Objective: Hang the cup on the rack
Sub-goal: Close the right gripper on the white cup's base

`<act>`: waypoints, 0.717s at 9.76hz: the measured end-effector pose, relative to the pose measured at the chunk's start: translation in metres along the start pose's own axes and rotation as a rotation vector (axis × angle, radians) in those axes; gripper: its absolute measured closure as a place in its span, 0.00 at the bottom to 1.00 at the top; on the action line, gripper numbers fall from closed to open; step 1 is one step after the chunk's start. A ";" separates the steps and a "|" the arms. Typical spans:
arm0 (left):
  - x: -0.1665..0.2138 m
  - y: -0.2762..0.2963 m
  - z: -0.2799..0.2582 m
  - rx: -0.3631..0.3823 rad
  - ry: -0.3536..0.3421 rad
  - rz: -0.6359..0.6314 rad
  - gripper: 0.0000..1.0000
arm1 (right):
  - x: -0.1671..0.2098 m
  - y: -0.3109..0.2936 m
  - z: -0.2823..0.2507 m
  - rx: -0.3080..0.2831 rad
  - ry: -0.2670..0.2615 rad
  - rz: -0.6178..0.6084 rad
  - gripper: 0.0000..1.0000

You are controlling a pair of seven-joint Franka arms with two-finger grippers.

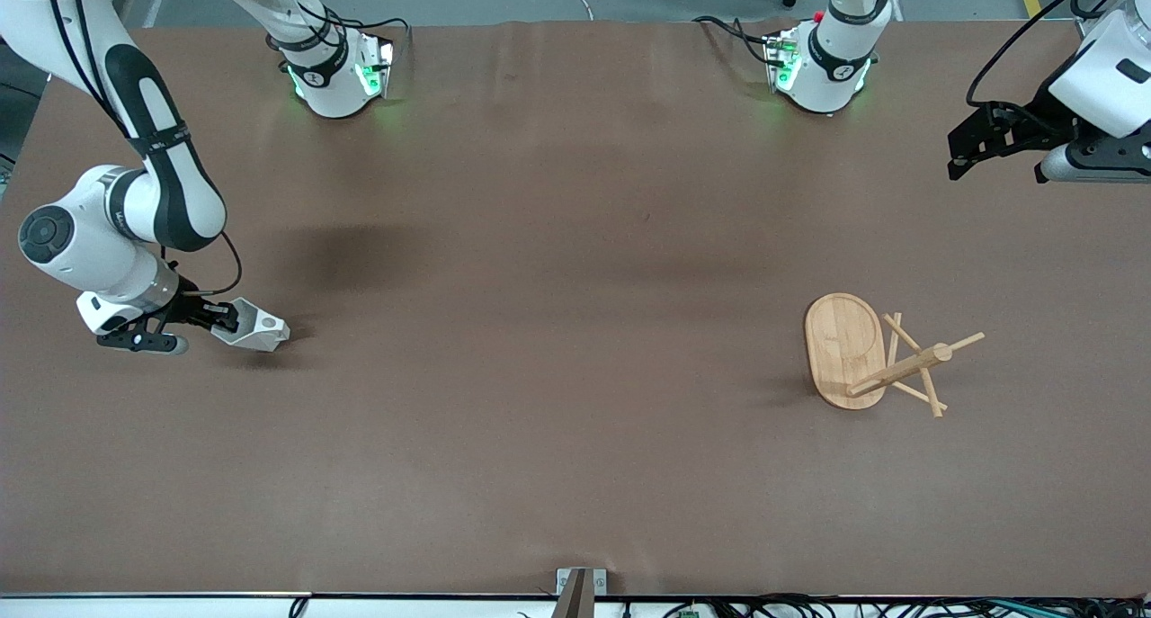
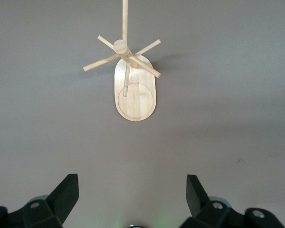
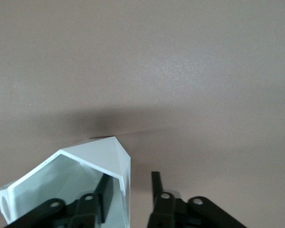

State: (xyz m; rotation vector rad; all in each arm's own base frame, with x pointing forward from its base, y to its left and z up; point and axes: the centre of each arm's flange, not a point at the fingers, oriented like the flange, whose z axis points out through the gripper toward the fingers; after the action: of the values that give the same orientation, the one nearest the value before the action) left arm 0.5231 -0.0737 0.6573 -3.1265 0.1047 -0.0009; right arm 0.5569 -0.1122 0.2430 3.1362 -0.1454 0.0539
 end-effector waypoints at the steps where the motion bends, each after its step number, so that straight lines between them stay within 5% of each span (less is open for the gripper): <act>1: 0.000 0.000 0.000 0.000 0.000 0.000 0.00 | 0.000 0.000 0.000 0.000 -0.002 0.000 0.63; 5: 0.000 0.000 -0.001 0.000 0.002 0.000 0.00 | -0.001 0.000 0.001 0.003 -0.012 0.003 0.85; 6: 0.000 0.000 -0.001 0.000 0.003 0.000 0.00 | 0.000 -0.001 -0.001 0.005 -0.013 0.003 0.96; 7: 0.000 0.000 -0.001 0.000 0.003 0.000 0.00 | 0.002 -0.002 -0.004 0.008 -0.028 0.001 0.96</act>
State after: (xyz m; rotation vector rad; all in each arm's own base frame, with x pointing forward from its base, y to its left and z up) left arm 0.5231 -0.0738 0.6587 -3.1268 0.1050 -0.0056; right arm 0.5588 -0.1108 0.2468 3.1456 -0.1465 0.0111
